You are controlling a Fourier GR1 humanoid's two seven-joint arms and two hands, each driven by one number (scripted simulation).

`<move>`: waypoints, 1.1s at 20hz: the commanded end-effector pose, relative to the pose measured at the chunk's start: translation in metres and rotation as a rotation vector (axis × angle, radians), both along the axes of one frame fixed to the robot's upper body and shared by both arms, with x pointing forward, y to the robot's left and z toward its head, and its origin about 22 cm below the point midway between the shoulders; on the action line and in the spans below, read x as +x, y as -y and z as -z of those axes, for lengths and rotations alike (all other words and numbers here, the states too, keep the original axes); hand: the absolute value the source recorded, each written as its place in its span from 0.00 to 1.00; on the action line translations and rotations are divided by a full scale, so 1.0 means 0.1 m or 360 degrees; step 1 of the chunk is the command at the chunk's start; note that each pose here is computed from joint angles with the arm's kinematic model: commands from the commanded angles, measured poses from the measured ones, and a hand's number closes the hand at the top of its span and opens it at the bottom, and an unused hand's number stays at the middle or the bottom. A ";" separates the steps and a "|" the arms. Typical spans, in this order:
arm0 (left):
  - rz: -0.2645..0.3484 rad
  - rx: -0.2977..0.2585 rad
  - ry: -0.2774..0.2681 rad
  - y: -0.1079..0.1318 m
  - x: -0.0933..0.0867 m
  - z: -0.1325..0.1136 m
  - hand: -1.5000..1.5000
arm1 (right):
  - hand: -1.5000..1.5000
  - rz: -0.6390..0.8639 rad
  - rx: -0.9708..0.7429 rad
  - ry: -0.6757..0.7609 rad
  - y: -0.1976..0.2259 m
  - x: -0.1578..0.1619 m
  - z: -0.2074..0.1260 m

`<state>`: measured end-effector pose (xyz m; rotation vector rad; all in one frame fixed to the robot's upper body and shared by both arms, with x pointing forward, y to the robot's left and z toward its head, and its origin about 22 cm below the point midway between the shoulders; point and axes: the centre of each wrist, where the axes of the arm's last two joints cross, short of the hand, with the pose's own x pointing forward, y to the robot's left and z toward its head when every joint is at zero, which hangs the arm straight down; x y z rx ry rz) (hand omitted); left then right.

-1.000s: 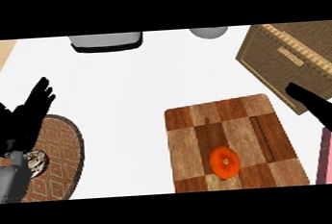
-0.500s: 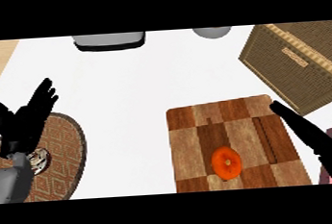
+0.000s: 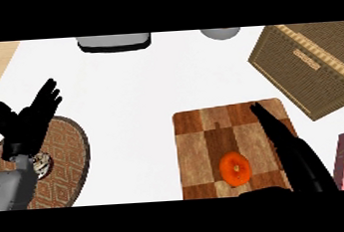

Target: Pick the squash from the cutting board and place it in the basket

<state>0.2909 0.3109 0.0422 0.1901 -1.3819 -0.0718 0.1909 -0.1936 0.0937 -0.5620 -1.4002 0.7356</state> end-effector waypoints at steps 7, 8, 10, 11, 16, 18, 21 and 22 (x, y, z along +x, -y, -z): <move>-0.0022 0.0019 0.0022 -0.11 -0.08 -0.11 0.50 | 0.00 -0.0004 -0.0138 -0.0193 -0.12 0.12 0.54; 0.0011 0.0008 0.0024 0.17 -0.01 0.04 0.50 | 0.00 -0.0005 -0.0169 -0.0184 -0.10 0.23 0.63; 0.0006 -0.0013 0.0017 -0.01 -0.07 -0.10 0.50 | 0.00 0.0002 -0.0149 -0.0227 -0.13 0.20 0.71; -0.0012 -0.0006 0.0015 -0.07 0.09 -0.03 0.50 | 0.00 -0.0012 -0.0180 -0.0223 -0.08 0.14 0.64; 0.0002 -0.0013 0.0021 -0.09 -0.03 0.11 0.50 | 0.00 -0.0030 -0.0150 -0.0194 0.23 -0.01 0.57; -0.0002 0.0012 -0.0001 -0.08 -0.02 -0.19 0.50 | 0.00 -0.0032 -0.0142 -0.0220 0.07 0.06 0.61; 0.0002 -0.0011 -0.0024 0.01 0.29 -0.13 0.50 | 0.00 -0.0094 -0.0048 -0.0192 0.10 -0.04 0.72; -0.0012 0.0000 0.0013 0.10 0.04 -0.09 0.50 | 0.00 -0.0097 -0.0003 -0.0191 -0.04 -0.08 0.60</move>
